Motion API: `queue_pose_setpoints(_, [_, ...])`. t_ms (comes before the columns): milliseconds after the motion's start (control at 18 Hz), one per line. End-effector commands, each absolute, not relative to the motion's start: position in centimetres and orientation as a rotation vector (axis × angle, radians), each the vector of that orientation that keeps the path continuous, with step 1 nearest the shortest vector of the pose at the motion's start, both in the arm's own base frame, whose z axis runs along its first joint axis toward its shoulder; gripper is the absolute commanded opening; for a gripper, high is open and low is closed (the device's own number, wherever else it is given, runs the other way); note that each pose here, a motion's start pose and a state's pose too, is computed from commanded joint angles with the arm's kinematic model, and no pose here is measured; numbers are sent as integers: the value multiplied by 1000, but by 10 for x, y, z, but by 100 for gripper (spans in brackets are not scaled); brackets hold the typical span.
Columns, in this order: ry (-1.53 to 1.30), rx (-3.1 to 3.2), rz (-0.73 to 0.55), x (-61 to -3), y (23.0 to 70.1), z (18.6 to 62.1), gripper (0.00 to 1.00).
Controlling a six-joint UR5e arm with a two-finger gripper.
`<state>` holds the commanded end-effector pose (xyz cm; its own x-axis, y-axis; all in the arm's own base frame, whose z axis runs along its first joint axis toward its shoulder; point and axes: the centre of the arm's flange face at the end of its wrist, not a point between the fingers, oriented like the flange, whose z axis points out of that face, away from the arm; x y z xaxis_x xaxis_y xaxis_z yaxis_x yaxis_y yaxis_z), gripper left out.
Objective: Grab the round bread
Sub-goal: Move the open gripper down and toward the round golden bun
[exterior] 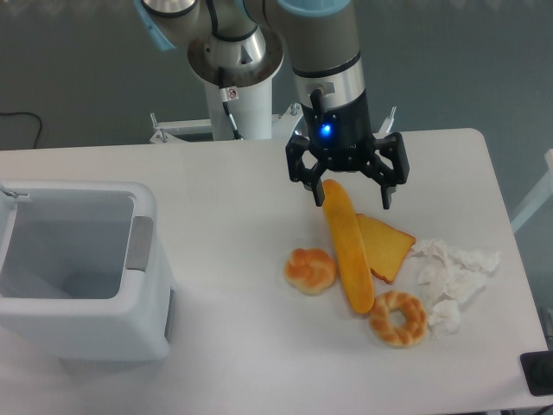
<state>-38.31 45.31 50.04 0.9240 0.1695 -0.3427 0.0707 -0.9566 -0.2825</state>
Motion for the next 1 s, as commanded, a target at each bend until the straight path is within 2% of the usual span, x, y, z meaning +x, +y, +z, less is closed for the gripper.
queue_pose_setpoints(278, [-181, -2813, 529, -383, 454, 501, 100])
queue_pose_setpoints(500, [-173, -2774, 452, -381, 460, 497, 100])
queue_pose_setpoints(1000, [-151, -2817, 387, -382, 465, 465, 100])
